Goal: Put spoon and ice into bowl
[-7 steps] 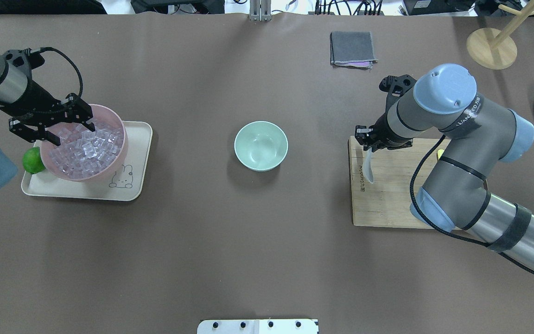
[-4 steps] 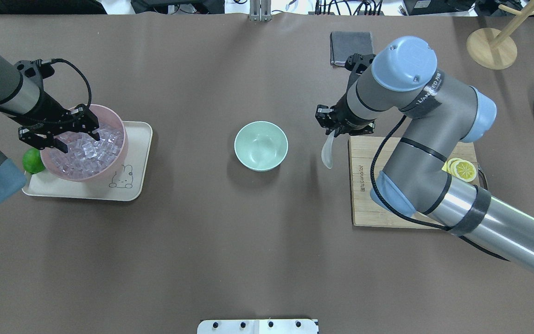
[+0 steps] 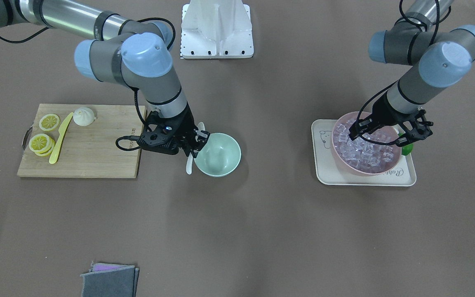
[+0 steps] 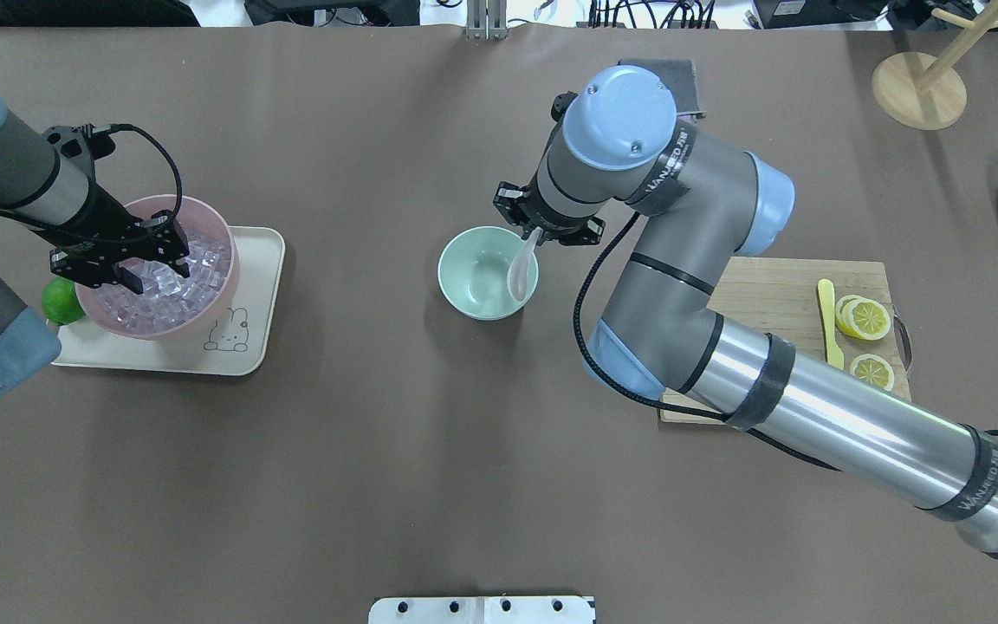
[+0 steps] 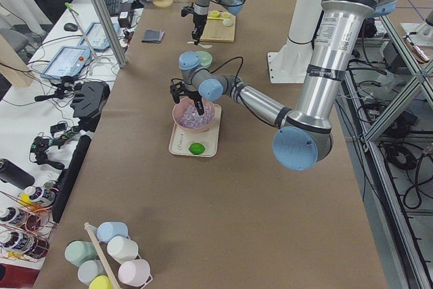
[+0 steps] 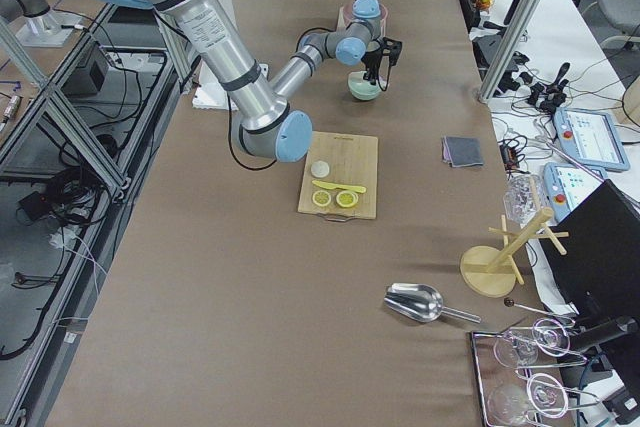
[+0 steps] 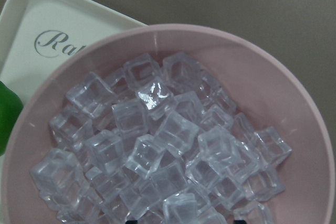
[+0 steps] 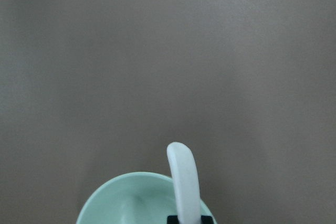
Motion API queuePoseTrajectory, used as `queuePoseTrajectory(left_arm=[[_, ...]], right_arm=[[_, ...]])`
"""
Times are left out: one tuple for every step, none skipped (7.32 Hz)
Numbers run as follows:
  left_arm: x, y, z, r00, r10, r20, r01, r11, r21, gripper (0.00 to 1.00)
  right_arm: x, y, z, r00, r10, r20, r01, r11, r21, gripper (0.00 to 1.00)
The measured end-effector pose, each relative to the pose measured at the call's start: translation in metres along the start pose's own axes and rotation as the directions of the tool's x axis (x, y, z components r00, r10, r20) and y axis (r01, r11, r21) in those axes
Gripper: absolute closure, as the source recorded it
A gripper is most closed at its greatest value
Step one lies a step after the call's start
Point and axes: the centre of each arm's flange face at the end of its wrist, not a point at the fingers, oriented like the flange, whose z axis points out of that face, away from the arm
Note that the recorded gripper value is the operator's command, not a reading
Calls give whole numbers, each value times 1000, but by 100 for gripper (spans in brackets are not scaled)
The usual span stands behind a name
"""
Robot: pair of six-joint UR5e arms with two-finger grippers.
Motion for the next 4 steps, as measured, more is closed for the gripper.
queuePoseTrajectory(left_arm=[[0, 1, 2, 1000, 2, 2, -2, 1000, -3, 40], [0, 2, 4, 1000, 3, 4, -3, 1000, -5, 56], [2, 2, 5, 1000, 4, 3, -4, 1000, -6, 80], [3, 2, 5, 1000, 6, 2, -6, 1000, -7, 92]], right_arm=[[-12, 3, 6, 1000, 12, 4, -12, 1000, 16, 100], [-17, 2, 15, 999, 27, 17, -28, 999, 29, 100], [-18, 0, 23, 999, 41, 28, -42, 998, 42, 100], [-18, 0, 27, 998, 46, 34, -47, 998, 46, 41]])
